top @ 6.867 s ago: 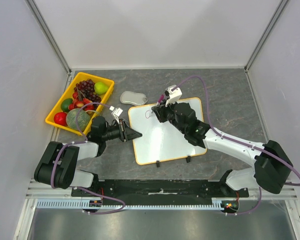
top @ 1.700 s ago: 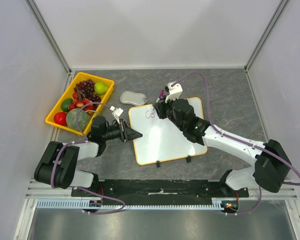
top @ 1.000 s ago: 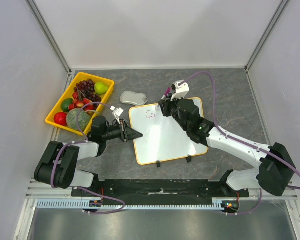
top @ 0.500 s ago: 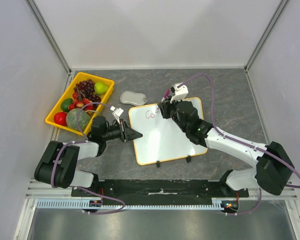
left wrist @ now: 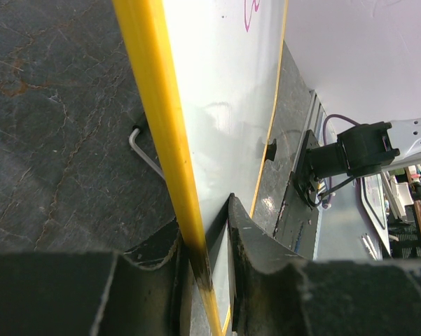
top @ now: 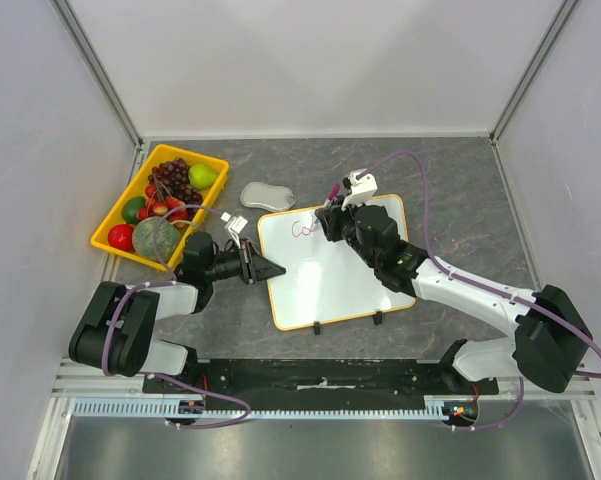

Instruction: Write a sentence on the whiteboard

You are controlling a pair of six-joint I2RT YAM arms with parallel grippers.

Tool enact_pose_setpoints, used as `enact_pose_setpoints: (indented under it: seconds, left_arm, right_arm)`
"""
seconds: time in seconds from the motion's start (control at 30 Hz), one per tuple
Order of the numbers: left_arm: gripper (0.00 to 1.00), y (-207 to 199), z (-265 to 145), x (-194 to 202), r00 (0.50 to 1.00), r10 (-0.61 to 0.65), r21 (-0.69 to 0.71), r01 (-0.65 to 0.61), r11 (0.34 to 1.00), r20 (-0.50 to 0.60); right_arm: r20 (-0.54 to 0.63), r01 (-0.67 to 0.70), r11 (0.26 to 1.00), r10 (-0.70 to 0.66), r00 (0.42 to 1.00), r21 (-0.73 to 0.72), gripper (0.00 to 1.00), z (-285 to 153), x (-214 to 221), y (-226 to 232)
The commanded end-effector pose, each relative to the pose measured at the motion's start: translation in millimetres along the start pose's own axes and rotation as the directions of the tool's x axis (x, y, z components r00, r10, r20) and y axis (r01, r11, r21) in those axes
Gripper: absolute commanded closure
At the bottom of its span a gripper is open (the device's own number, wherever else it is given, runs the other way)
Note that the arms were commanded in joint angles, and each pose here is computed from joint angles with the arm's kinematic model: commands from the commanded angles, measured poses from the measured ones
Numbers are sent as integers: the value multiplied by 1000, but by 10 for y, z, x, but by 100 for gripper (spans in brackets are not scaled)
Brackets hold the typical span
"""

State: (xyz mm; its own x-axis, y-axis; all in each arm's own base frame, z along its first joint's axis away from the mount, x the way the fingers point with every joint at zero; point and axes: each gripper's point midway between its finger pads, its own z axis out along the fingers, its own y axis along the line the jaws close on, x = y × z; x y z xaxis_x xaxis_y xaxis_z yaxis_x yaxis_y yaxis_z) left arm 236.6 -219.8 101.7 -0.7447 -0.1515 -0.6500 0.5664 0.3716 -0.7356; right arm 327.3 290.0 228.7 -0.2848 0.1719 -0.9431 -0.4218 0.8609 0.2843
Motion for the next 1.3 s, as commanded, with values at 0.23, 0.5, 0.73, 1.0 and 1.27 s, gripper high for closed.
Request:
enact_pose_setpoints:
  seconds: [0.23,0.5,0.73,1.0,1.27]
  left_arm:
    - [98,51,34,58,997,80,-6,-80,997,-24]
    - [98,58,35,65,997,75,-8,-75,997,-27]
    - [98,53,39,58,997,79,-8,-79,997,-26]
    - [98,57,36,57,997,76,-9,-76,997,-25]
    - [98,62,35,66,997,75,-10,-75,997,-27]
  right_arm:
    - [-30,37,998,-36,999,43,100,-45,78,-132]
    - [-31,58,996,-57,998,61,100,-53,61,-168]
    - [-24,63,994,-61,998,87,100,-51,32,-215]
    - [13,42,993,-44,999,113,100,-13,-122,-213]
    - [43,22,991,-28,999,129,100,41,-264,-200]
